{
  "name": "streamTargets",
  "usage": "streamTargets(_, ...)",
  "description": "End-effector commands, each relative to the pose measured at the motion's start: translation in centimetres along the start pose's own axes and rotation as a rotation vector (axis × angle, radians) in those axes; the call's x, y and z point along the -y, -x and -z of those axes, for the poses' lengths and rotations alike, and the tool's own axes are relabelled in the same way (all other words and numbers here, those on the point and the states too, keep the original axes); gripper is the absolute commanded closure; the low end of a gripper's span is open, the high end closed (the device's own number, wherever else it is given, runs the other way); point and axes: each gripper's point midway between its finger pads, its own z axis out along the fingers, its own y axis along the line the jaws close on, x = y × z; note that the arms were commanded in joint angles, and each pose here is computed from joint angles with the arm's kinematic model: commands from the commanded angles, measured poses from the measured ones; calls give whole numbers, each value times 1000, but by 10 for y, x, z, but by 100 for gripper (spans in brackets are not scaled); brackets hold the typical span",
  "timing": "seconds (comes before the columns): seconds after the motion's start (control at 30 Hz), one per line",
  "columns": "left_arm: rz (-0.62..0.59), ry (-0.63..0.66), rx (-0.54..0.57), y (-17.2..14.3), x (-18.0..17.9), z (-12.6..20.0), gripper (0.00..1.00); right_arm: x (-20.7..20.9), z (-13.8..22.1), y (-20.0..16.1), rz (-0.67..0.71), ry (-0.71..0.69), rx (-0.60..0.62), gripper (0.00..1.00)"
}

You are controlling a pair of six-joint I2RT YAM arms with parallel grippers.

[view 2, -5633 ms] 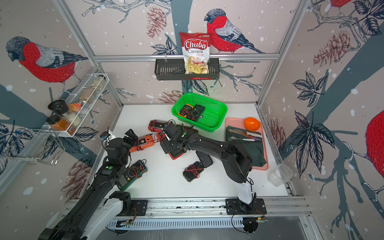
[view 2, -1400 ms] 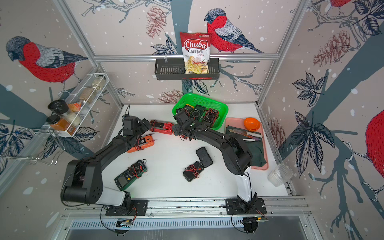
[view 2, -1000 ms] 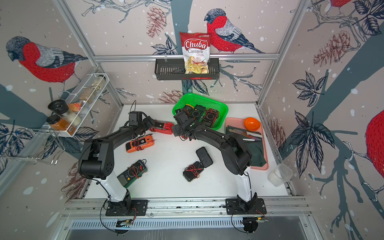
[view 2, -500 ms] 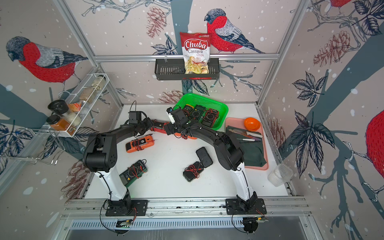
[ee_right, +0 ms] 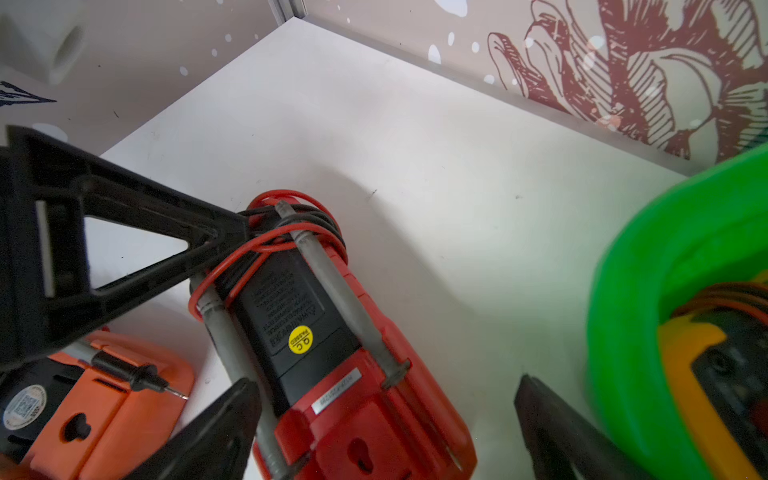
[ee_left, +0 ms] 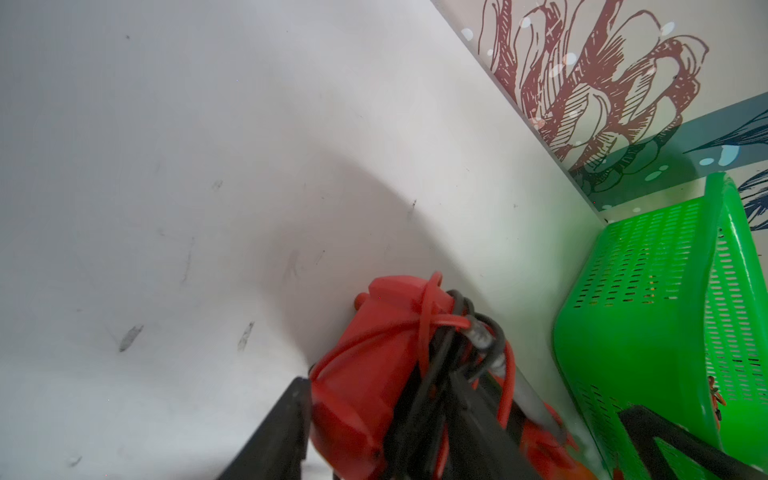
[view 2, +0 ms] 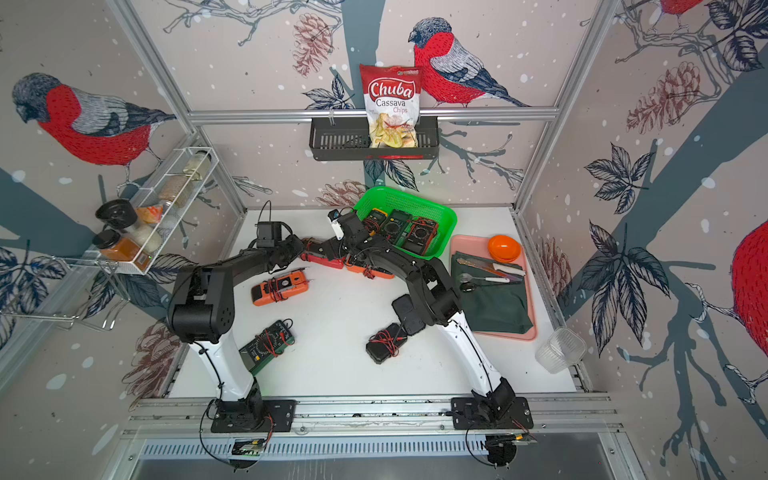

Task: Put the multimeter into the basket
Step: Pick up the multimeter from the center of the board.

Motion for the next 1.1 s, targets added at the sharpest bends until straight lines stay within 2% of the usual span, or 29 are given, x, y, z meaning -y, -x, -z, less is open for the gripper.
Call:
streamTargets(0.0,-9,4,-25,-4,-2,0,46,-6,-6,2,6,36,15,0)
streamTargets(0.3,-9,2,-18,-1,-1,1,45,-24,-16,-23,22,88,-57,0)
streamTargets(0.5,-11,-21,-21,0,5,1,45,-65,-2,-31,71,124,-101,2)
streamTargets(0.67,-16,-56,-33,-2,11,3,44,-85,9,-34,69,85,-127,3)
streamTargets(0.87,-3,-120,-58,-13,18,7,44,-68,11,-36,-73,-58,-176,0)
streamTargets(1.07,-15,-164,-89,-23,26,3,46,-53,8,-38,-104,-117,-176,0)
